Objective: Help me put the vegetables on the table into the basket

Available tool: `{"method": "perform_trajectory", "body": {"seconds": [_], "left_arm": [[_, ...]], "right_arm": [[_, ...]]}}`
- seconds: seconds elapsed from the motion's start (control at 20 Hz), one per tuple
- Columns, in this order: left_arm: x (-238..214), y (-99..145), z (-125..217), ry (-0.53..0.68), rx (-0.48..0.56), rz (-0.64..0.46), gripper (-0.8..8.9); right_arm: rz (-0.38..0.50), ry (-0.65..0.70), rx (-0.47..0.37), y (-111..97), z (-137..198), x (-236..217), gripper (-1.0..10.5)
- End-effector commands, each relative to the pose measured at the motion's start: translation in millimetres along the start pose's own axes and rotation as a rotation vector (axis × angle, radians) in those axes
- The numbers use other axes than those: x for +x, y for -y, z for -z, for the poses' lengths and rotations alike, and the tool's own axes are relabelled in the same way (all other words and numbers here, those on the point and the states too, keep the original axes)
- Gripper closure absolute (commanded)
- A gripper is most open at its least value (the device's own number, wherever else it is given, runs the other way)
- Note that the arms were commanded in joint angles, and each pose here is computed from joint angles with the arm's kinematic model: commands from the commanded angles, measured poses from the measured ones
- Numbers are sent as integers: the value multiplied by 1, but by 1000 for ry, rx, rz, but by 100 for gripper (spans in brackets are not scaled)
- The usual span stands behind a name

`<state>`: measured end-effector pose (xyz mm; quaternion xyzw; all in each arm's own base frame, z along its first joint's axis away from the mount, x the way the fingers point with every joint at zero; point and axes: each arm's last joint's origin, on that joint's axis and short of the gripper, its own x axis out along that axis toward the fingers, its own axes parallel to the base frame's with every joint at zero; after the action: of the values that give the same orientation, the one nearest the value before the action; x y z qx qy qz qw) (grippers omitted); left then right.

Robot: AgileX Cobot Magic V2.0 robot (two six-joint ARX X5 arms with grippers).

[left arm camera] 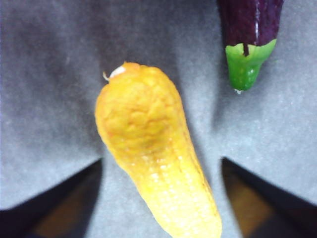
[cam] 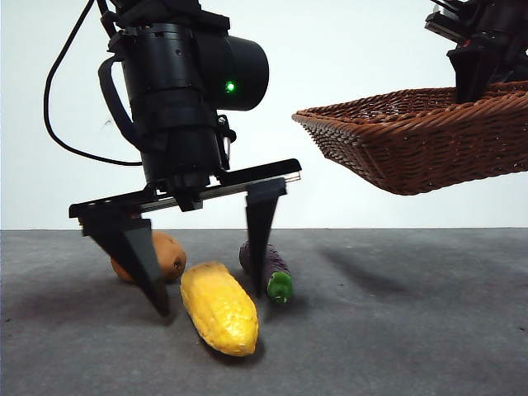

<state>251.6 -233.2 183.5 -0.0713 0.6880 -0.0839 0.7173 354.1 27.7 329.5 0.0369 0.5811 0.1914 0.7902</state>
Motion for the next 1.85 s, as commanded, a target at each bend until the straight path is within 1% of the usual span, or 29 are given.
{"method": "perform_trajectory", "body": {"seconds": [0.05, 0.15, 0.3, 0.45, 0.6, 0.75, 0.85, 0.9, 0.95, 1.0, 1.1, 1.25, 1.4, 1.5, 1.6, 1.75, 1.85], "left_arm": [[3, 0, 1, -12, 1, -8, 607], [3, 0, 1, -13, 5, -9, 676], [3, 2, 2, -3, 44, -12, 826], [-4, 3, 3, 4, 106, 7, 822], [-31, 6, 11, 77, 192, 48, 822], [-73, 8, 24, 213, 244, 108, 822], [-99, 10, 33, 329, 265, 167, 822], [-112, 12, 35, 389, 273, 218, 822], [-121, 13, 36, 436, 272, 258, 822], [-129, 14, 36, 478, 250, 302, 822], [-137, 17, 35, 523, 219, 367, 822], [-139, 19, 30, 558, 178, 410, 822], [-137, 22, 23, 581, 132, 452, 822], [-134, 18, 16, 572, 117, 448, 822], [-125, 12, 6, 528, 96, 436, 822], [-113, 3, -5, 461, 51, 415, 816], [-111, 1, -8, 460, 37, 409, 813]], "right_arm": [[-13, 8, -7, -1, 0, -1, 957], [-13, 8, -7, -1, 0, -1, 957], [-13, 8, -11, -1, 0, -1, 957], [-13, 7, -11, -1, 0, -1, 957], [-13, 8, -9, -1, 0, -1, 957], [-10, 4, 14, -2, 0, 0, 957], [32, -15, 31, -6, 1, 2, 957], [62, -32, 25, -9, 2, 3, 957], [86, -47, 18, -14, 2, 4, 957], [108, -56, 10, -20, 2, 7, 957], [112, -65, -15, -32, 2, 11, 957], [103, -78, -53, -56, 3, 18, 957], [125, -93, -118, -84, 6, 26, 957], [114, -105, -164, -102, 9, 30, 957], [101, -112, -203, -117, 12, 34, 957], [88, -116, -231, -133, 16, 37, 957], [87, -119, -244, -138, 18, 38, 957]]}}
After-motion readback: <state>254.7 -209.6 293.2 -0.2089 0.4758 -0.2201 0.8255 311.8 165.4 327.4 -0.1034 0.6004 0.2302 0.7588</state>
